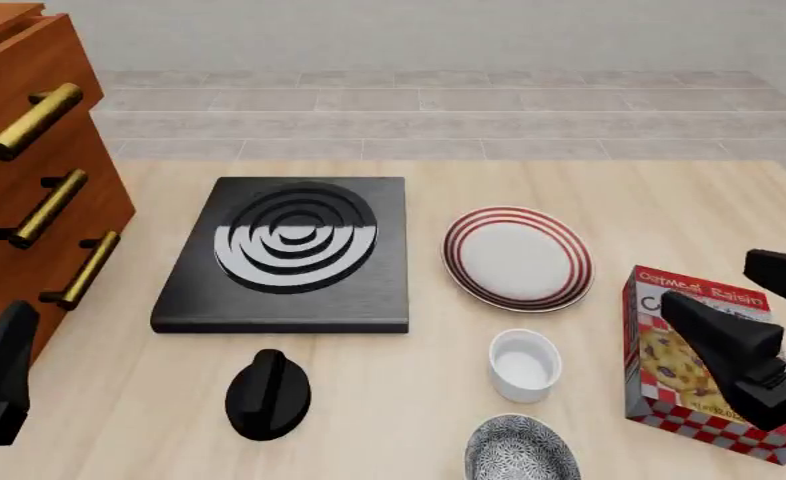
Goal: Pick the akita bowl next to the ramekin and place it on the plate.
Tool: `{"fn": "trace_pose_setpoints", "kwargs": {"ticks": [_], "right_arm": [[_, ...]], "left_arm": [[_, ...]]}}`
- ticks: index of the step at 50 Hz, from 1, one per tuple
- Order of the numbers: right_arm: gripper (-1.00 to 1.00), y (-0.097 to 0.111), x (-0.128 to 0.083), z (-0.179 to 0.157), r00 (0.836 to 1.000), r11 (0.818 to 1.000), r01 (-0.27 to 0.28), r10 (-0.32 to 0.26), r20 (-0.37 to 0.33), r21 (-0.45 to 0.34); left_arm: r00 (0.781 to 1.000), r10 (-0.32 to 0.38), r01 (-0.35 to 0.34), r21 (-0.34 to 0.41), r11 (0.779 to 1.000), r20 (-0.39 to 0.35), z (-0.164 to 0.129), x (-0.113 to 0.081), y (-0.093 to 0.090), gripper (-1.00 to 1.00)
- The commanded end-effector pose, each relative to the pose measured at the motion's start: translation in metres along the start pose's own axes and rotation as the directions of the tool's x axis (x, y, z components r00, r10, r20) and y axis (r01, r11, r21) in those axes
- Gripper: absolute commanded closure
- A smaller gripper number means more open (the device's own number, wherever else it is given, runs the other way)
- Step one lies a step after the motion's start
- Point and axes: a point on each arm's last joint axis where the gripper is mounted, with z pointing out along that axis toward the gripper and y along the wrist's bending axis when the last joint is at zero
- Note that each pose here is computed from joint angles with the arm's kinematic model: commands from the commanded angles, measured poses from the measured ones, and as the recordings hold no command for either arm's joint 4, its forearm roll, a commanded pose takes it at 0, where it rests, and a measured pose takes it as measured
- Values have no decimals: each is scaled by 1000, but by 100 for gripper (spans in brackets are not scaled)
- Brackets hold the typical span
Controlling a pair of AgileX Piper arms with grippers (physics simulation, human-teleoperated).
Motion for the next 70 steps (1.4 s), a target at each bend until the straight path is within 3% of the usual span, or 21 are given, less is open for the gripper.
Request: {"fn": "trace_pose_setpoints", "kwargs": {"ticks": [1,7,10,48,70], "right_arm": [[-100,3,5,11,997,999,22,-24,-70,-36],[-100,5,8,12,996,999,12,-16,-86,-48],[-100,7,13,17,991,998,7,-16,-130,-70],[-100,15,21,26,968,991,-63,31,-248,-121],[-100,24,35,35,953,983,-69,15,-302,-169]], "left_arm": [[1000,0,0,0,1000,0,0,0,0,-100],[1000,0,0,0,1000,0,0,0,0,-100],[1000,0,0,0,1000,0,0,0,0,-100],[1000,0,0,0,1000,0,0,0,0,-100],[1000,0,0,0,1000,0,0,0,0,-100]]}}
